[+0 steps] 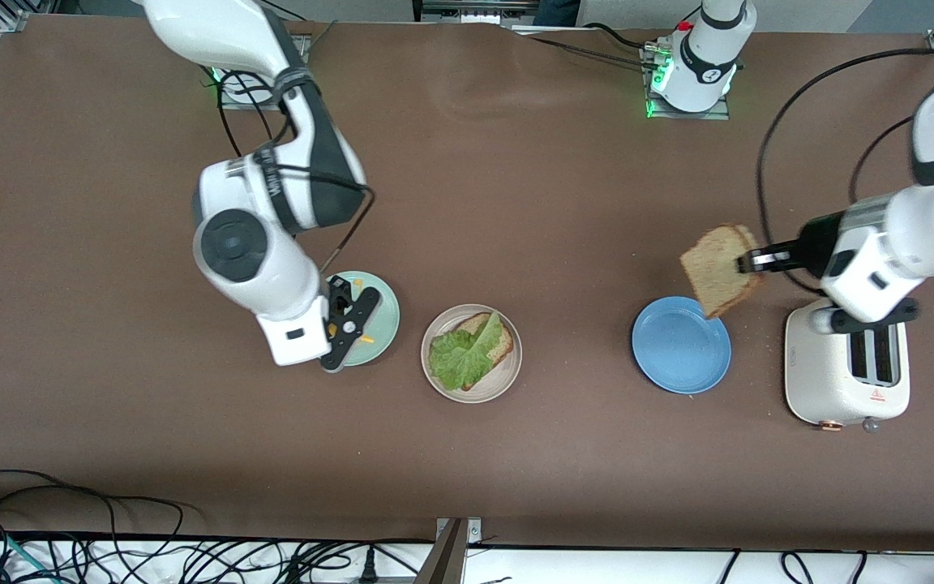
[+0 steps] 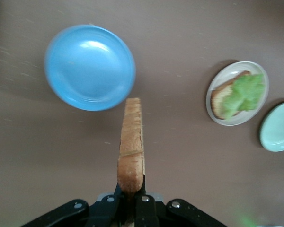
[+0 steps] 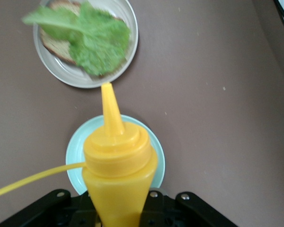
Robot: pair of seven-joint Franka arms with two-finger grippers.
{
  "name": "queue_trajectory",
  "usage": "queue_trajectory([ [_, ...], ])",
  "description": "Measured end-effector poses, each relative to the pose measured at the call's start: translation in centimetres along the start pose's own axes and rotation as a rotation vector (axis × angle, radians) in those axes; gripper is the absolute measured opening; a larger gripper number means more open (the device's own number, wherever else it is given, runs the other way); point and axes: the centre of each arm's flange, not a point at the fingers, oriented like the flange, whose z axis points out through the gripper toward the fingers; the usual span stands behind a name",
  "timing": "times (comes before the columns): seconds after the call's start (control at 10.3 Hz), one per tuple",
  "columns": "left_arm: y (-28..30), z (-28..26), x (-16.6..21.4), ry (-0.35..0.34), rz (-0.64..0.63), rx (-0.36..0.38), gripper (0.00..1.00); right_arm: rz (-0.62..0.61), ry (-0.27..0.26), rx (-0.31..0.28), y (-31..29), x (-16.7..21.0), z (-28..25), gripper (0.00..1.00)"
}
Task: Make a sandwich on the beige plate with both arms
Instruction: 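Carry the bread to the plate while the right gripper withdraws the bottle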
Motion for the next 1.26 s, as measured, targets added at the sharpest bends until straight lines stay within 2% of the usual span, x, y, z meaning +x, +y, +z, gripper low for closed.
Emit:
queue_trajectory([
  [0.19,6.0,4.0,0.2,-0.006,-0.091,-0.109,0.09,-0.030,0.189,0.134,5.2,-4.8,0.1,0.12],
  [0.29,9.1,6.4,0.3,0.005,-0.140,-0.156,0.09,-0.065,0.257,0.173,7.3,-7.3,0.6,0.12],
  [0.48,14.4,11.8,0.4,0.017,-0.221,-0.246,0.09,-0.138,0.355,0.249,9.5,-10.8,1.7,0.12],
  [0.77,17.3,17.9,2.0,0.030,-0.300,-0.355,0.09,-0.275,0.509,0.361,11.6,-15.7,3.6,0.12],
  [0.97,19.6,20.6,2.1,0.103,-0.313,-0.425,0.09,-0.347,0.627,0.428,12.7,-19.5,6.0,0.12],
  [1.16,21.6,22.5,1.6,0.165,-0.325,-0.483,0.09,-0.441,0.713,0.455,13.7,-23.0,8.5,0.12],
  [1.26,21.8,23.0,1.5,0.170,-0.332,-0.489,0.09,-0.485,0.760,0.465,13.9,-24.3,9.7,0.12],
])
